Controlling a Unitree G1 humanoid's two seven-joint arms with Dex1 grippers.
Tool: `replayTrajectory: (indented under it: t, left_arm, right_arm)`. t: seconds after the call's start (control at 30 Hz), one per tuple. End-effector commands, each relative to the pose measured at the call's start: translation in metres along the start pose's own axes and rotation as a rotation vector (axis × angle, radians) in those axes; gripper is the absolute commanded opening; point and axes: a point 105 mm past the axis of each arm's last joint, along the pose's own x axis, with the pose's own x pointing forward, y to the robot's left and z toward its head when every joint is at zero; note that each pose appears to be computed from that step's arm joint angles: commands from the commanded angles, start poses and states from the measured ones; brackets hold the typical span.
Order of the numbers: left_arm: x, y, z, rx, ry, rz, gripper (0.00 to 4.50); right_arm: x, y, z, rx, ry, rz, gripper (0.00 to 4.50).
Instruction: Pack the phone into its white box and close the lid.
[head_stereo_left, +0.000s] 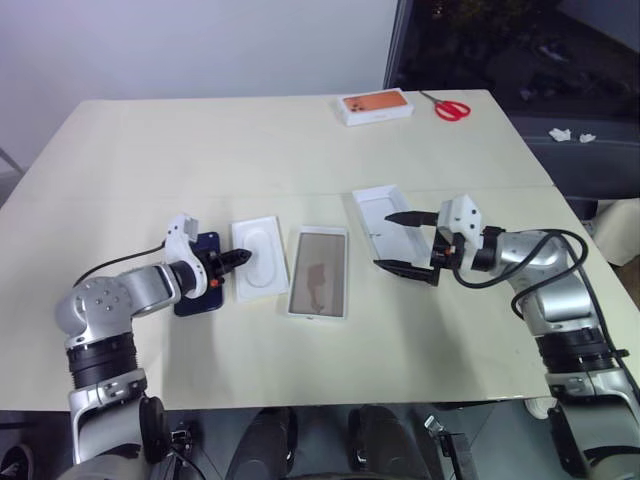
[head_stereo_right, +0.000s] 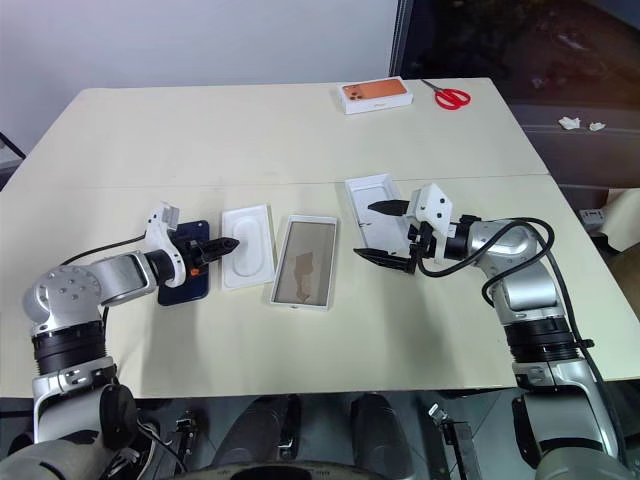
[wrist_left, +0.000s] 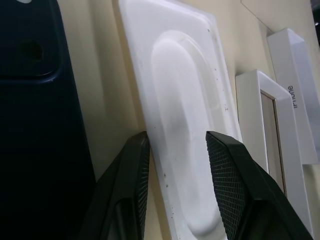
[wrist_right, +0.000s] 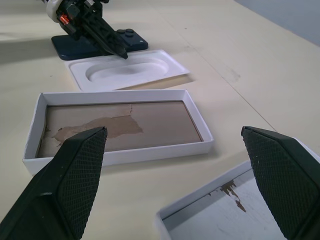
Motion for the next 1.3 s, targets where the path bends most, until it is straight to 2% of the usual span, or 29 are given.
replayTrajectory:
  t: [0.03, 0.13, 0.17, 0.4, 0.43, 0.47, 0.7, 0.97, 1.1, 1.3]
  left_arm:
    - [0.000, 0.009, -0.010, -0.032, 0.026, 0.026, 1.89]
    - [0.002, 0.008, -0.011, -0.030, 0.025, 0.026, 1.12]
    - [0.002, 0.007, -0.011, -0.029, 0.027, 0.022, 0.73]
    - [0.002, 0.010, -0.013, -0.066, 0.022, 0.015, 0.73]
    - [0.002, 0.010, -0.014, -0.072, 0.022, 0.013, 0.19]
    - [0.003, 0.011, -0.014, -0.077, 0.020, 0.016, 0.04]
    - [0.000, 0.009, -0.014, -0.087, 0.022, -0.002, 0.04]
    - [-0.019, -0.003, 0.008, -0.205, -0.061, -0.149, 0.04]
    - [-0.030, -0.012, 0.018, -0.178, -0.083, -0.204, 0.04]
    - [-0.025, -0.038, 0.015, -0.049, -0.003, -0.223, 0.04]
  right_arm:
    - [0.000, -0.002, 0.012, -0.043, -0.029, -0.006, 4.50]
    - [0.000, -0.002, 0.012, -0.044, -0.030, -0.006, 4.50]
    - [0.000, -0.002, 0.012, -0.044, -0.030, -0.006, 4.50]
    - [-0.001, -0.002, 0.014, -0.047, -0.029, -0.012, 4.50]
    - [-0.001, -0.002, 0.014, -0.048, -0.029, -0.012, 4.50]
    - [-0.001, -0.002, 0.014, -0.047, -0.030, -0.013, 4.50]
    - [-0.001, -0.001, 0.014, -0.046, -0.029, -0.013, 4.50]
    - [-0.004, -0.001, 0.010, -0.036, -0.020, -0.016, 4.50]
    - [-0.010, 0.001, 0.009, 0.003, -0.016, 0.004, 4.50]
    - [-0.018, 0.033, 0.009, 0.086, 0.001, 0.197, 4.50]
